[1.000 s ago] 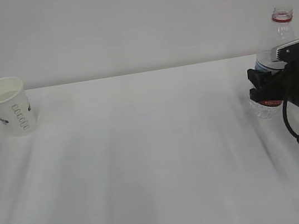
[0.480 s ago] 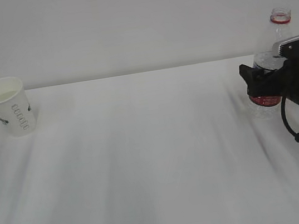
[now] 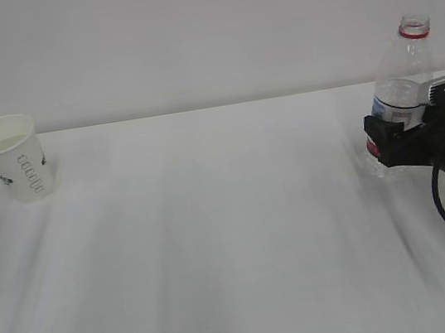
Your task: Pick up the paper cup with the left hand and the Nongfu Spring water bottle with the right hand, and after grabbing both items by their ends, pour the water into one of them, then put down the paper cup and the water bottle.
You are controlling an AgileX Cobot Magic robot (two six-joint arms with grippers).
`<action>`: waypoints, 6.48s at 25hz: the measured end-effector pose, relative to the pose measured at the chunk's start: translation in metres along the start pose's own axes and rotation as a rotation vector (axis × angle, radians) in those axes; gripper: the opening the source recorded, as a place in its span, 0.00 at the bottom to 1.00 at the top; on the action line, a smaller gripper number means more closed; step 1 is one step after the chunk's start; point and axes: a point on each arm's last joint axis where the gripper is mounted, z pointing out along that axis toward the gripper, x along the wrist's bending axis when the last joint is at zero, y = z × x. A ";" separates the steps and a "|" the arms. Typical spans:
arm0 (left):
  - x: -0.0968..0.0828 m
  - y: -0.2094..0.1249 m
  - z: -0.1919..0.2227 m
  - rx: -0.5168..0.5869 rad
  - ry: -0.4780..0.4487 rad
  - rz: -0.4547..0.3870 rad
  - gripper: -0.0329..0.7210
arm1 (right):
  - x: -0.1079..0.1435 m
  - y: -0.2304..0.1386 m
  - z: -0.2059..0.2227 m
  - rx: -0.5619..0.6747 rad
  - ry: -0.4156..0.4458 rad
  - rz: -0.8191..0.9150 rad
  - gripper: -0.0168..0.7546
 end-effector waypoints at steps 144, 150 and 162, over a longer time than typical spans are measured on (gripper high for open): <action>-0.034 0.083 -0.241 0.470 0.240 -0.102 0.66 | 0.041 0.096 -0.363 0.323 -0.108 -0.009 0.78; -0.034 0.083 -0.241 0.470 0.240 -0.102 0.65 | 0.040 0.096 -0.363 0.324 -0.113 -0.014 0.78; -0.034 0.083 -0.241 0.470 0.240 -0.102 0.64 | 0.039 0.096 -0.364 0.325 -0.121 -0.019 0.78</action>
